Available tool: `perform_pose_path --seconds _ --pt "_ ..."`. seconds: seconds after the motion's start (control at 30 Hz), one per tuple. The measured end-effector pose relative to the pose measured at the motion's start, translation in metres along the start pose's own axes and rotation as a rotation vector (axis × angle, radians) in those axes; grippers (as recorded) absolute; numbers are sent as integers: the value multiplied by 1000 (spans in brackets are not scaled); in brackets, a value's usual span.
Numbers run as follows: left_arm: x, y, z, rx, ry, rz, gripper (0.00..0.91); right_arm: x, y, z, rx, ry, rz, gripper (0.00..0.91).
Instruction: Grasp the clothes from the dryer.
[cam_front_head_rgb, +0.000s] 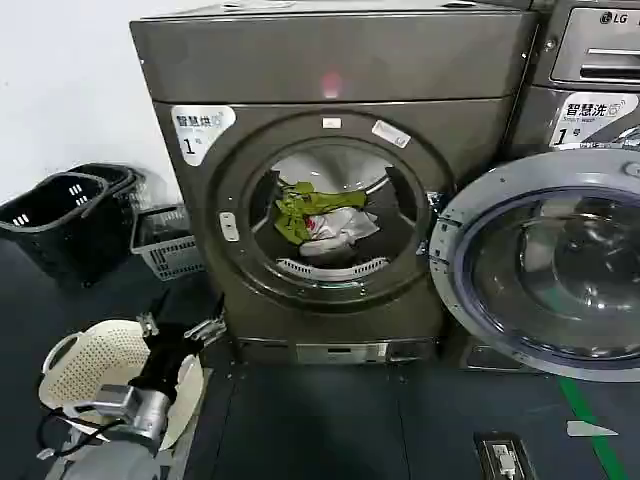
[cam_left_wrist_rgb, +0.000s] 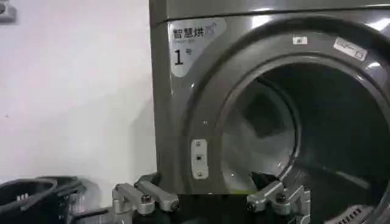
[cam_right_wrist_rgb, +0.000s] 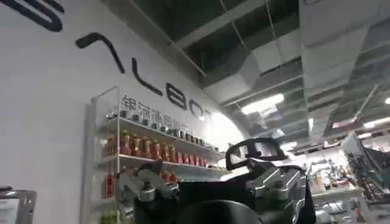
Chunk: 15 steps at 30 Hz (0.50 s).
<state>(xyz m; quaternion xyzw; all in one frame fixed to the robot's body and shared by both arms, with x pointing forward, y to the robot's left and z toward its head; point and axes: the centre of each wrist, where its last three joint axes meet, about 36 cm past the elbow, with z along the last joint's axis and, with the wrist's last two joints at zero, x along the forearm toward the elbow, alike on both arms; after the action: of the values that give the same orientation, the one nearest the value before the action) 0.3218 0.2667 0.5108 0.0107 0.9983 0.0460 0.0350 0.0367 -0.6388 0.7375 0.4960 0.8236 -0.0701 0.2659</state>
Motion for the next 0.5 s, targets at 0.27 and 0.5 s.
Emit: perform_pose_path --seconds 0.27,0.5 --pt "0 0 -1 2 -5 -3 907 -1 -1 1 -6 -10 -2 907" --pt "0 -1 -1 6 -8 1 907 -3 1 0 -7 -13 -10 907"
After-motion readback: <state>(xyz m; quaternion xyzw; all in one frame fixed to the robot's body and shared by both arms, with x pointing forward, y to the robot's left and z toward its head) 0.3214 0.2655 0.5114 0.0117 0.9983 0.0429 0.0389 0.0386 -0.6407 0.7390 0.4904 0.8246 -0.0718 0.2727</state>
